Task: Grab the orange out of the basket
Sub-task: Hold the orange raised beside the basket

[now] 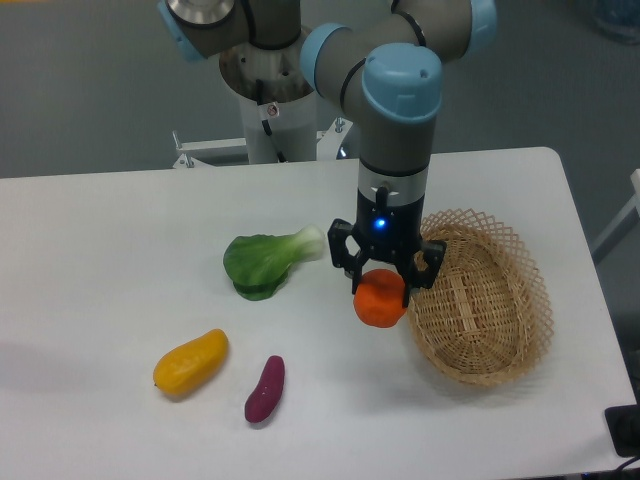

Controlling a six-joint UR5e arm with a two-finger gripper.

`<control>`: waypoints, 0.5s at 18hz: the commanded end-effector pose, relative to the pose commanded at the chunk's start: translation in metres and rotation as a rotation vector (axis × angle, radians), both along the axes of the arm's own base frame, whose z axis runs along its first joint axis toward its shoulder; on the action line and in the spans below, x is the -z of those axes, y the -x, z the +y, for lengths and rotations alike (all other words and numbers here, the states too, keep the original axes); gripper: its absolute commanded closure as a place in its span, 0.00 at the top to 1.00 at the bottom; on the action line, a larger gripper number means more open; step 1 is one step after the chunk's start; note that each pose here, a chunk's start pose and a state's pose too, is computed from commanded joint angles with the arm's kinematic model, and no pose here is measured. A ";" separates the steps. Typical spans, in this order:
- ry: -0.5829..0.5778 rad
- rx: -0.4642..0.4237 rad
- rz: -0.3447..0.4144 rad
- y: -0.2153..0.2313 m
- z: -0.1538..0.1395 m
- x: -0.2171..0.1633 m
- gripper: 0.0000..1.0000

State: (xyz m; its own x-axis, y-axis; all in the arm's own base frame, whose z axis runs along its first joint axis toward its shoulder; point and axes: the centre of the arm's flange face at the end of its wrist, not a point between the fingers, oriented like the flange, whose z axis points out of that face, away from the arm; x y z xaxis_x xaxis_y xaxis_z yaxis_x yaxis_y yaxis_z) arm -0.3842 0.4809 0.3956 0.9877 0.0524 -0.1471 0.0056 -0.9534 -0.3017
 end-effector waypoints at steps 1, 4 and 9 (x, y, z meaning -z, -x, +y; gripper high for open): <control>0.001 0.014 0.005 -0.002 0.001 -0.001 0.66; 0.022 0.024 0.013 -0.002 0.000 0.003 0.67; 0.024 0.027 0.020 -0.001 0.000 0.001 0.67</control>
State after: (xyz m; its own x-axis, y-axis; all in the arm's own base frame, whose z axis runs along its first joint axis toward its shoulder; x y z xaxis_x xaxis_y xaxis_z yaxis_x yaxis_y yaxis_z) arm -0.3828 0.4804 0.3951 0.9856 0.0224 -0.1675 -0.0255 -0.9601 -0.2784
